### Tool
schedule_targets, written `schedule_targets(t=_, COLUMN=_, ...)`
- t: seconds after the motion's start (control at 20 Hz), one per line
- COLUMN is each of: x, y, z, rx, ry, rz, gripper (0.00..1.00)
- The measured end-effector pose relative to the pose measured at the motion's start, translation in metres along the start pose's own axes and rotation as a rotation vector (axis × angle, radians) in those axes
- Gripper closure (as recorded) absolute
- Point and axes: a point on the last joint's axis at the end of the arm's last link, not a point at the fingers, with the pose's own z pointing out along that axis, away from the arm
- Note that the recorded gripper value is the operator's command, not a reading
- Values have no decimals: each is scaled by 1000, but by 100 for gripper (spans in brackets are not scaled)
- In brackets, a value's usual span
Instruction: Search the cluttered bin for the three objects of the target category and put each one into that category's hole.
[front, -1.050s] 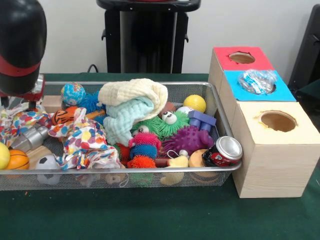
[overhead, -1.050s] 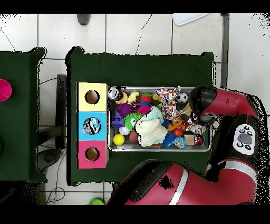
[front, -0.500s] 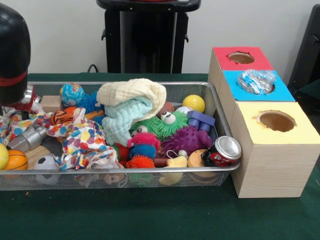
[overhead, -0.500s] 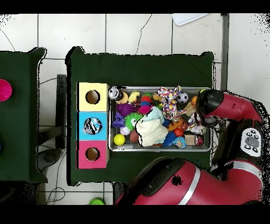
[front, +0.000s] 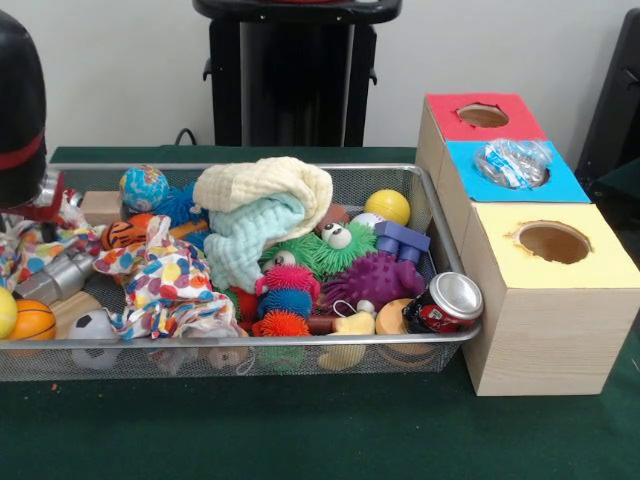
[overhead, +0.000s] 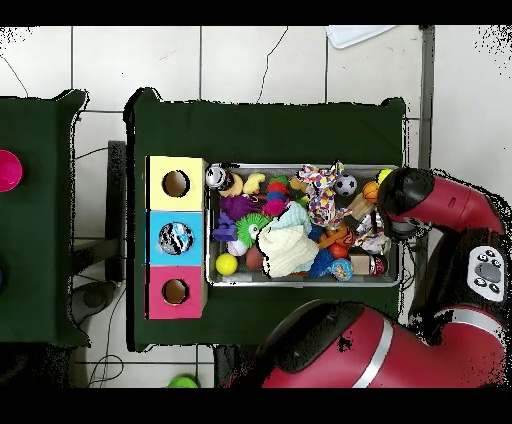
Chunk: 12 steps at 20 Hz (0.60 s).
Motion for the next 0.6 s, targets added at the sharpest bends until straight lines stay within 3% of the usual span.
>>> schedule_targets(t=0.3, x=-1, y=-8, z=-3, rx=-63, ry=-19, rz=49, gripper=0)
schedule_targets(t=0.6, x=-5, y=-12, z=-6, rx=-97, ry=-44, rz=82, gripper=0)
